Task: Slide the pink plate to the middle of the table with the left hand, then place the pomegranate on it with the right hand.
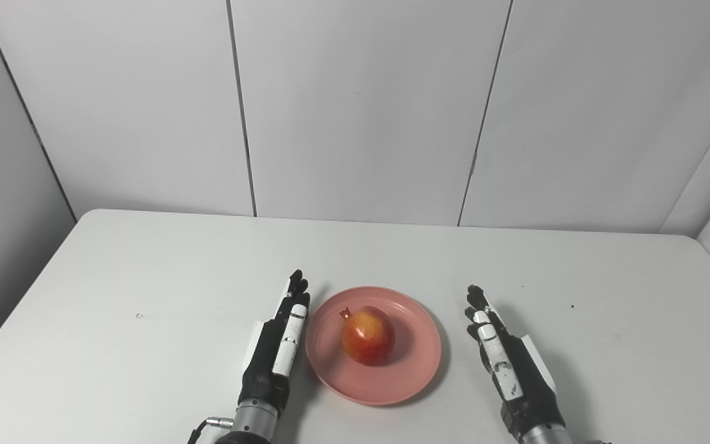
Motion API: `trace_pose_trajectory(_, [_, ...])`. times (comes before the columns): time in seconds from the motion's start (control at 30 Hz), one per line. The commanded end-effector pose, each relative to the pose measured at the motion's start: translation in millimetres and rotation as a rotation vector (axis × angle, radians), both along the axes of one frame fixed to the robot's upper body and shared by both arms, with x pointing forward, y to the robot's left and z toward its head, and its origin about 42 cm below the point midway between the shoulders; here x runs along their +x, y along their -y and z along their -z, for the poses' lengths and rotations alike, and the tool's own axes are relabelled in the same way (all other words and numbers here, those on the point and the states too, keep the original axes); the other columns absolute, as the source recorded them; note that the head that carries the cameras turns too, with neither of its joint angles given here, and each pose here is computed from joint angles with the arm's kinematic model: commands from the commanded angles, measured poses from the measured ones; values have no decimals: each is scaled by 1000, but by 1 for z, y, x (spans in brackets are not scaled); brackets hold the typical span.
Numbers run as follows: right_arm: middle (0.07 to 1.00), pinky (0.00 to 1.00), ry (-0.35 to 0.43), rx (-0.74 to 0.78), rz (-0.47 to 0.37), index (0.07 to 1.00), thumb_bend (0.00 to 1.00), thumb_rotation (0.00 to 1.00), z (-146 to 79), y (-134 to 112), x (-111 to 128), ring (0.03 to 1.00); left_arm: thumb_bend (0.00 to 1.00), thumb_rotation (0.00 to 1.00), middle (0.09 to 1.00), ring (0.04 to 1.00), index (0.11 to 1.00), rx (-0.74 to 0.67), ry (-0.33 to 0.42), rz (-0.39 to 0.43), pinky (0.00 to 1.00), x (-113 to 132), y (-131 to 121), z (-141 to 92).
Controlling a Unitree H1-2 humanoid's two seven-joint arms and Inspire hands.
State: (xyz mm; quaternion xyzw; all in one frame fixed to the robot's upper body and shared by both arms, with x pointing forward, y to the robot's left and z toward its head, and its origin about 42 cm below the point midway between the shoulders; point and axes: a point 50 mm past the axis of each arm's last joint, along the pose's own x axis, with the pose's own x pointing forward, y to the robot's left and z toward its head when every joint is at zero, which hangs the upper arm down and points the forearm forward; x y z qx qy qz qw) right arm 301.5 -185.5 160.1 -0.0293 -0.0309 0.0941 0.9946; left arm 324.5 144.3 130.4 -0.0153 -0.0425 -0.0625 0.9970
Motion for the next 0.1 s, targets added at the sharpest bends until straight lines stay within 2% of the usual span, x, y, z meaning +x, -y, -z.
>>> trace_pose_trajectory(0.0, [1000, 1000, 97, 19, -2, 981, 261, 1000, -20, -2, 4, 998, 414, 1000, 996, 982, 991, -7, 42, 7, 998, 3, 2, -9])
trace_pose_trajectory(0.07, [1000, 1000, 100, 17, -3, 980, 259, 1000, -20, -2, 4, 996, 415, 1000, 996, 981, 990, -7, 43, 6, 996, 3, 2, -8])
